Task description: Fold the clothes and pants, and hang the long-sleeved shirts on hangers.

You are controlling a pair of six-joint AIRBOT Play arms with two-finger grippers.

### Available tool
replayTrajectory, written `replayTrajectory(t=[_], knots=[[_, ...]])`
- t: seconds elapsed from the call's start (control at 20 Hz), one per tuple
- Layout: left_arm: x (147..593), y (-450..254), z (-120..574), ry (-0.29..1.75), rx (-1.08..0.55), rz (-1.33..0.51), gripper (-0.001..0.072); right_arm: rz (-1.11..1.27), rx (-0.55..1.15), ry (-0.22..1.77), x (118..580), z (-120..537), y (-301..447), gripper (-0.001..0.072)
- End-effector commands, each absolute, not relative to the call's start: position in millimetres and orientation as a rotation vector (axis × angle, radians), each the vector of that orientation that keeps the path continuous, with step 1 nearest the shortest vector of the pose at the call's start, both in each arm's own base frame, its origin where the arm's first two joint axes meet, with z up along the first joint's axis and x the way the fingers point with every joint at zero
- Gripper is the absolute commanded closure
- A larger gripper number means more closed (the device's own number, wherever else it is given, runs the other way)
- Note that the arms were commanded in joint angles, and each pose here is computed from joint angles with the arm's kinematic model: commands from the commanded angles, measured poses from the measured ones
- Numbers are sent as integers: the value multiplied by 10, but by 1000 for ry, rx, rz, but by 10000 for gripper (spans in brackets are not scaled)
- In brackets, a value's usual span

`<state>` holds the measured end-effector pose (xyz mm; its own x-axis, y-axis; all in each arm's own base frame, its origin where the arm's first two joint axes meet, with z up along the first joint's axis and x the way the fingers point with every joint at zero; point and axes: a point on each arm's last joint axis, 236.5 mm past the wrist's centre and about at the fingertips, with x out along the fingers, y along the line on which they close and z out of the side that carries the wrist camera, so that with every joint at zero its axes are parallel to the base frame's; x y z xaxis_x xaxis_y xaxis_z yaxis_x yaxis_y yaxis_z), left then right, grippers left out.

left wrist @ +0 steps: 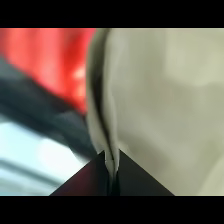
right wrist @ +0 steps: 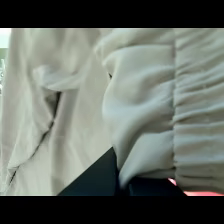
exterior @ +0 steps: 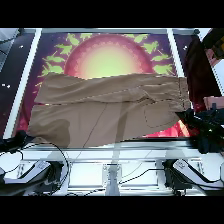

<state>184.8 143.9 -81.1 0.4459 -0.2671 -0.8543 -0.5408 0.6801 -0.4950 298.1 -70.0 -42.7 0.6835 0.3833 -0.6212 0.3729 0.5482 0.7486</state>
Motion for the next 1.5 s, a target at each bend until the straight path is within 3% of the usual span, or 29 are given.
replayTrajectory(t=[0.0,0.25,0.45,0.65,0.85,1.25,1.45], knots=[[2421,1631,-224,855,-889,165,686,-74,946,860,2945,-98,-875,684],[2698,1697,258,872,-749,182,688,-325,720,980,2516,303,-1323,684],[2898,1564,336,879,-704,150,688,-291,717,1016,2441,468,-1206,684],[3224,1797,440,748,-681,275,689,-338,730,932,2578,537,-1338,684],[3715,1782,553,638,-641,318,691,-303,683,895,2919,538,-1206,684],[4882,1597,696,714,-541,319,692,-255,619,935,3929,374,-1052,685],[5241,1452,348,784,-586,319,691,-261,677,966,4456,152,-1061,685]])
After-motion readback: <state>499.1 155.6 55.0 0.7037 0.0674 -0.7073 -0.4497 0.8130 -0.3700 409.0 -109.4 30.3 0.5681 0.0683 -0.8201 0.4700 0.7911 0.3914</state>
